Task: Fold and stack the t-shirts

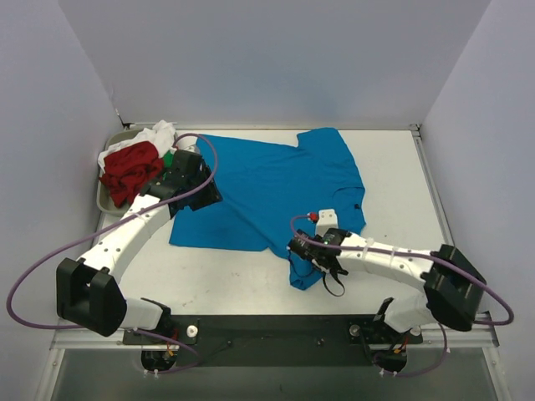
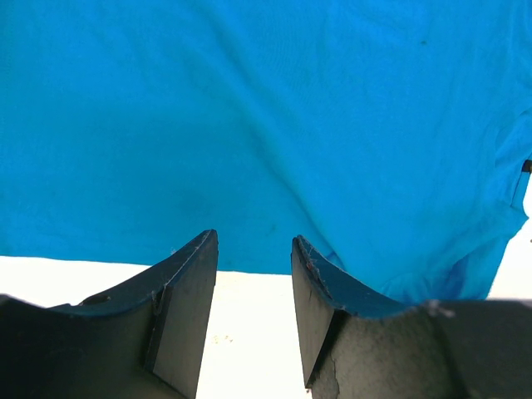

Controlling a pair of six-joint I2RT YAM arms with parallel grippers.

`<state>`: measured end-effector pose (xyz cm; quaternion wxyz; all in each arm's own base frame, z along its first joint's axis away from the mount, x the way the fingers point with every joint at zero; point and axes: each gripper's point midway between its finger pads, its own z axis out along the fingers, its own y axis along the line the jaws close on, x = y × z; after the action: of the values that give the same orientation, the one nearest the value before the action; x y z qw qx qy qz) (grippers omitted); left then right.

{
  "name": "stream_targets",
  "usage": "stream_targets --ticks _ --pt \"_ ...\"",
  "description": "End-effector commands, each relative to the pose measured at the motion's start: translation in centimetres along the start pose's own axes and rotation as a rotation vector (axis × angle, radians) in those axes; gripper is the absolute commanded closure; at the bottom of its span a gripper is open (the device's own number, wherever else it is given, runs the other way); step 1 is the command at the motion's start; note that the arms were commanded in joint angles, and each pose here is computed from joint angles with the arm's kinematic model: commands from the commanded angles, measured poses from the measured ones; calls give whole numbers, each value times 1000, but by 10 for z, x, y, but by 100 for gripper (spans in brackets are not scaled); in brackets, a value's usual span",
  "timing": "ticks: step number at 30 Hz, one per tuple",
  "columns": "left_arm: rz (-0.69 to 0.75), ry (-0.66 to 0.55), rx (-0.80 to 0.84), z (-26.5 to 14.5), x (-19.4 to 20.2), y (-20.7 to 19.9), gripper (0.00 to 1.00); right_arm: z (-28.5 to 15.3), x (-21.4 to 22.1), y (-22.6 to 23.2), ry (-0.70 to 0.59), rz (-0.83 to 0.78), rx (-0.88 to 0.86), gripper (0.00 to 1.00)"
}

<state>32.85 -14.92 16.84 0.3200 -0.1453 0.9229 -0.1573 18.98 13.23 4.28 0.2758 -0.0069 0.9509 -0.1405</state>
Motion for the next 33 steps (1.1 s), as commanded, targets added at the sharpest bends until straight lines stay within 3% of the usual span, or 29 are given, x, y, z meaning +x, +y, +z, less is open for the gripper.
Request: stream_targets --ticks 1,2,3,6,7,11,15,20,33 --pt "8 -35 15 2 -8 -5 49 -22 28 -33 -15 11 64 83" --pt "8 -35 15 3 -8 -5 49 -27 37 -32 -3 3 37 70" --pt "8 -31 14 4 -7 -5 50 -25 48 -36 13 -3 43 45" --pt "11 -29 13 6 -6 -5 49 -28 69 -39 22 2 44 25" --pt "13 -31 15 5 -6 -7 49 -29 72 -39 23 23 47 23" --pt "17 -27 11 6 -5 -7 49 -42 55 -38 -41 -6 61 21" --pt "21 -21 11 7 -3 -9 49 -50 12 -26 -124 -39 81 18" --pt "29 -24 1 4 -4 -7 49 -42 -22 8 -112 -76 57 22" --pt "34 -27 -15 4 -2 -2 49 -8 -16 61 2 -129 -8 49"
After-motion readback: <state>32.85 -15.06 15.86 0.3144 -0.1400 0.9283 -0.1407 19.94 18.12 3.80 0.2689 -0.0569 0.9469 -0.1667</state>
